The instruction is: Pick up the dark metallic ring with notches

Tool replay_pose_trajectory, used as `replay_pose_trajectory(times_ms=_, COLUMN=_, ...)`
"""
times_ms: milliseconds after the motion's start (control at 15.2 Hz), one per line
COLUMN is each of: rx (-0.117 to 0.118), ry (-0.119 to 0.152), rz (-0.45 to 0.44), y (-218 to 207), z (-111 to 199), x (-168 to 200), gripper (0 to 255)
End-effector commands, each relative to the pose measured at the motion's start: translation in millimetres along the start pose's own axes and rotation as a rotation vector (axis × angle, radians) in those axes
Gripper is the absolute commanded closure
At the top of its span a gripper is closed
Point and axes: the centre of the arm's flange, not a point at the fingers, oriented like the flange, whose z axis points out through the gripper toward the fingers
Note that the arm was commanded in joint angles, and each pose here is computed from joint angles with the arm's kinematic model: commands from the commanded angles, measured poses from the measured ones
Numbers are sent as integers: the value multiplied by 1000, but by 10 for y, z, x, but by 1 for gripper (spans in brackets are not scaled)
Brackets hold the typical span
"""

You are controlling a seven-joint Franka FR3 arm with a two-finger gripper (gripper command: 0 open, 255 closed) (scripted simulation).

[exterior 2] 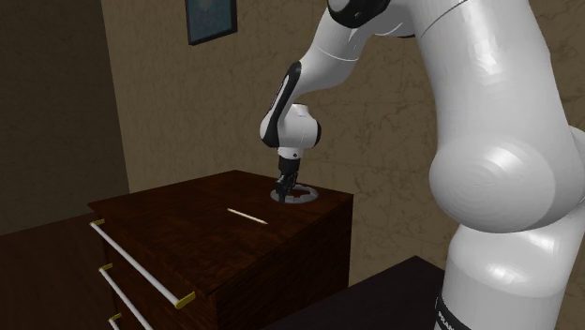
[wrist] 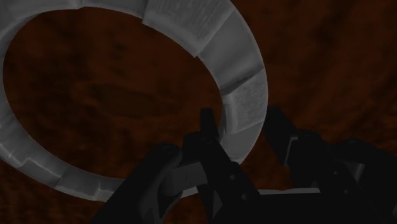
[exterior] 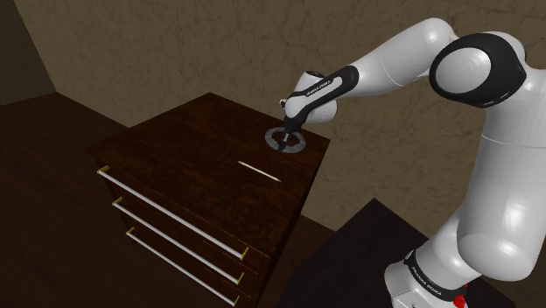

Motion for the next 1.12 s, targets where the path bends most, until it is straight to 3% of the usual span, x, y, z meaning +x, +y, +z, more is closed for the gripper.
replay_pose_trajectory(times_ms=0, rx=1, ry=-4, rz=1, y=0, z=-34, x=-8, gripper=255)
replay_pose_trajectory(times_ms=1056, rx=1, ry=-4, rz=1, y=24, z=-772, x=111, gripper=255)
